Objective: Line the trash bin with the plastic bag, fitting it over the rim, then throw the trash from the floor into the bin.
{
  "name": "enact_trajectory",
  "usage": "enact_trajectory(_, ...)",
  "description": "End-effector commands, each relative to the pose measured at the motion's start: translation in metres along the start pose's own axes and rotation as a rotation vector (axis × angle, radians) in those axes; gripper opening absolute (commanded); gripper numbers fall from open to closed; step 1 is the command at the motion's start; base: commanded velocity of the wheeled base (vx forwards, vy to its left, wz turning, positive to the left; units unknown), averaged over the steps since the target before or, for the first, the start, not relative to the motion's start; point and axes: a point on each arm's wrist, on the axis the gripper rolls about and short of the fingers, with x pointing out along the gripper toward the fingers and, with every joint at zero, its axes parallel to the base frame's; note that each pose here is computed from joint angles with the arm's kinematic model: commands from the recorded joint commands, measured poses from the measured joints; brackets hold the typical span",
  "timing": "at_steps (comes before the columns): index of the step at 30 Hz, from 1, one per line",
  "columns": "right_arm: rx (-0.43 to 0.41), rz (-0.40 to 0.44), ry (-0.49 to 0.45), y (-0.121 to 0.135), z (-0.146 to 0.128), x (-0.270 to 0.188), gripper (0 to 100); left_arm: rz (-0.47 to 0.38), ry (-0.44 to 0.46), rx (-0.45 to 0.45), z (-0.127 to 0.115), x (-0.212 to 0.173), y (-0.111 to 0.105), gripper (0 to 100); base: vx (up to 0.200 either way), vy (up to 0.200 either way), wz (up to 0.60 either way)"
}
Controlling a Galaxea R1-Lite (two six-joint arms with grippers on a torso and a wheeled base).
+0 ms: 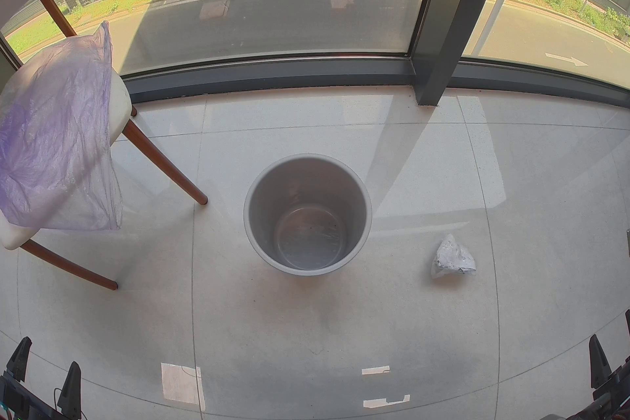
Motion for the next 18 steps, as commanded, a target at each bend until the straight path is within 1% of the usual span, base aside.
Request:
enact_trajectory(1, 0.0, 0.0, 0.009, 0.0, -0.0046, 0.0007, 100, -0.002, 0.001, 0.003, -0.0052, 0.0001, -0.0001, 100, 0.0, 0.0, 0.0)
enact_trajectory(18, -0.002, 0.0, 0.009, 0.0, -0.0046, 0.0007, 100, -0.001, -0.002, 0.015, -0.0049, 0.0001, 0.0, 100, 0.0, 0.0, 0.0)
